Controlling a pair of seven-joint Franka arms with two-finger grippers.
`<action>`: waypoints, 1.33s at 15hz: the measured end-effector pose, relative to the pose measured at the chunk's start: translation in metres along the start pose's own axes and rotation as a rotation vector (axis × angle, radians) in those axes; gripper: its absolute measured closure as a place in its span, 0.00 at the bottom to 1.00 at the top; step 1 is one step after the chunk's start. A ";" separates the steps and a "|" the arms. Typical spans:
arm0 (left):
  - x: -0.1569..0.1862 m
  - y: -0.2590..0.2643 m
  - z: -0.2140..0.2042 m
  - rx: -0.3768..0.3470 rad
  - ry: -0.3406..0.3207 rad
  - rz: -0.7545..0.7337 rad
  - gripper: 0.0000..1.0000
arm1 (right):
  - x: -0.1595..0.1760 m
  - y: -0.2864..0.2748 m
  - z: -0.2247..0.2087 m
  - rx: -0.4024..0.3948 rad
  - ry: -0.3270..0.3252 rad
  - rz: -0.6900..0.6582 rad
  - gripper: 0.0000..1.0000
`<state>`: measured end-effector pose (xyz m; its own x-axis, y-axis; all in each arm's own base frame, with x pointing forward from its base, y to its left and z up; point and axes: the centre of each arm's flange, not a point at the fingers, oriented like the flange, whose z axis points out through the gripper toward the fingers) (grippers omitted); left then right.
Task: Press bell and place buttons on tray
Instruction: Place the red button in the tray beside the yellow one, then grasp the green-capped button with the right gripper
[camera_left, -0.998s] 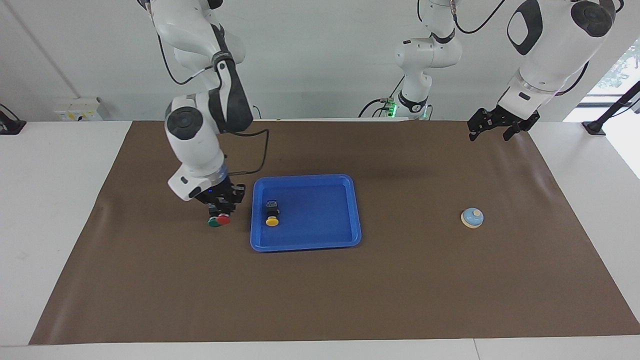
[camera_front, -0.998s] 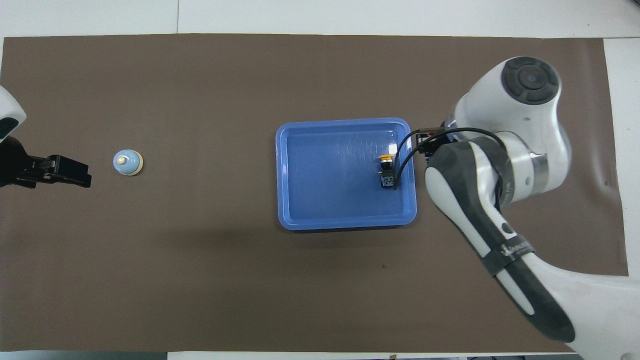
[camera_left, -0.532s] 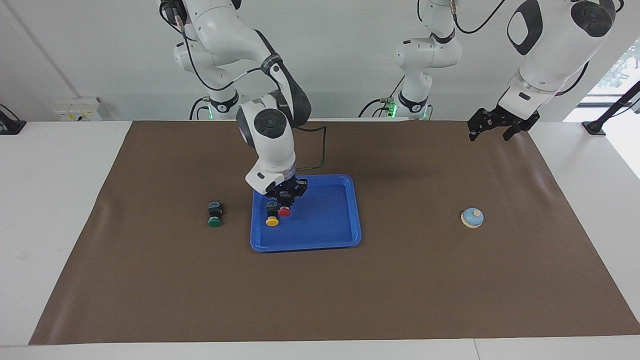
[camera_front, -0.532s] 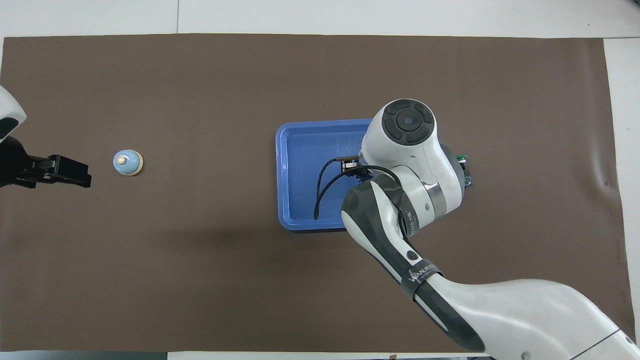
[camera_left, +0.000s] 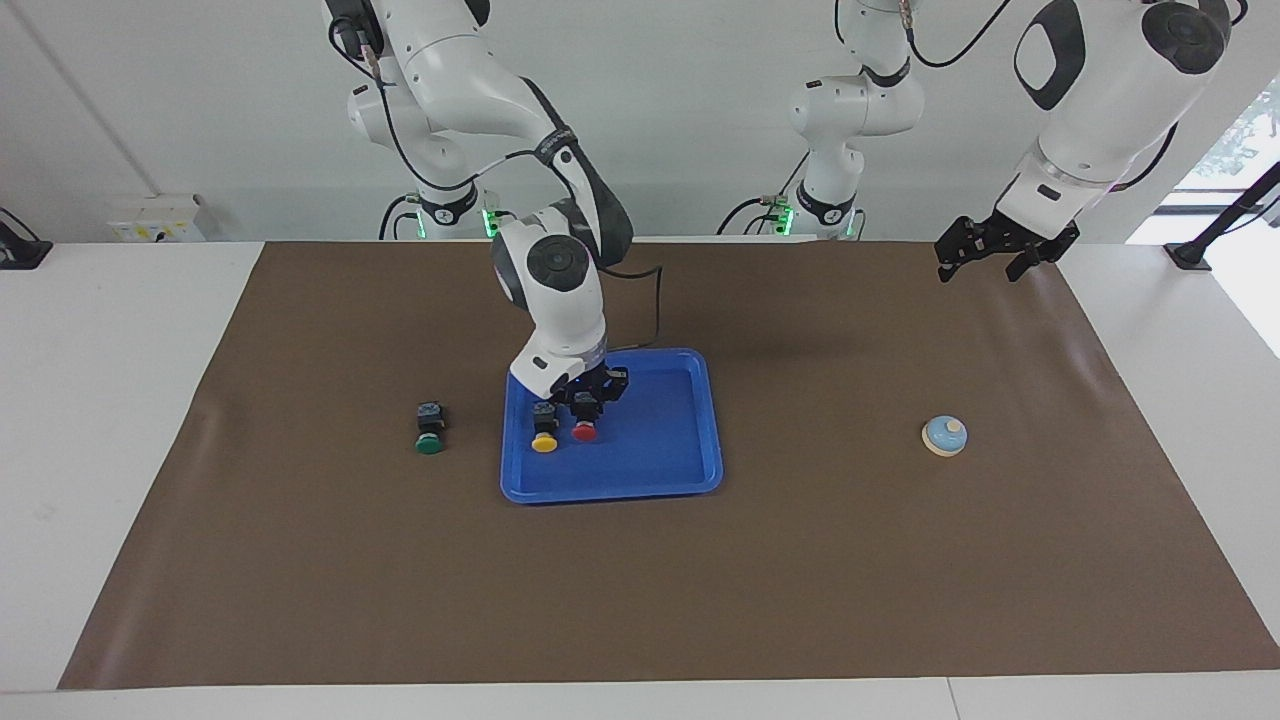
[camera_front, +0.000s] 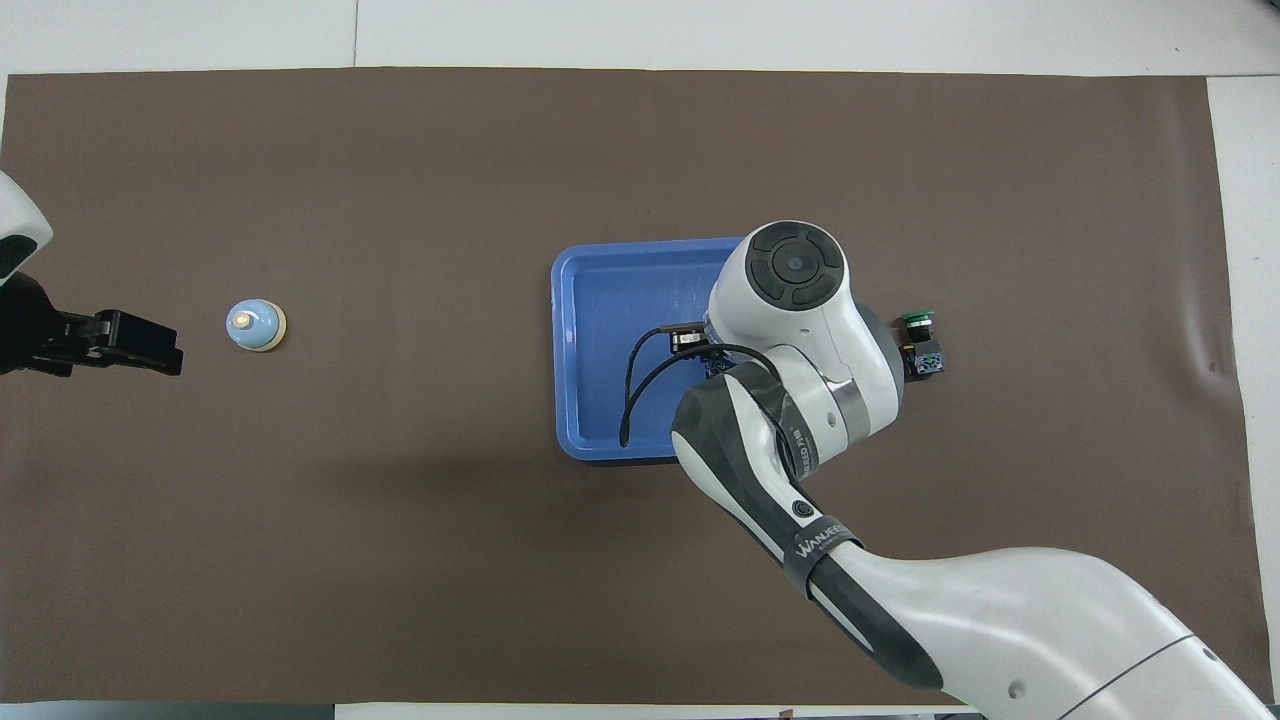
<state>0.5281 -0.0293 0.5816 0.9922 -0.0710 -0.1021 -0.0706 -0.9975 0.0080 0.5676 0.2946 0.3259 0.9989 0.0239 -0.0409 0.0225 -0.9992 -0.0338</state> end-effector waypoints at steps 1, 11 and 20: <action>0.000 0.000 0.000 0.000 0.000 0.000 0.00 | 0.000 0.000 0.001 -0.001 -0.001 0.000 0.59; 0.000 0.000 0.000 0.000 0.000 0.000 0.00 | 0.039 0.067 -0.056 -0.022 -0.009 -0.009 0.00; 0.000 0.000 0.000 0.000 0.000 0.000 0.00 | 0.045 0.222 -0.021 -0.073 -0.035 -0.030 0.00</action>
<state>0.5281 -0.0293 0.5816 0.9922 -0.0710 -0.1022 -0.0706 -0.9975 0.0080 0.6181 0.0735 0.3374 0.9957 0.0534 -0.0762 0.0564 -0.9977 0.0371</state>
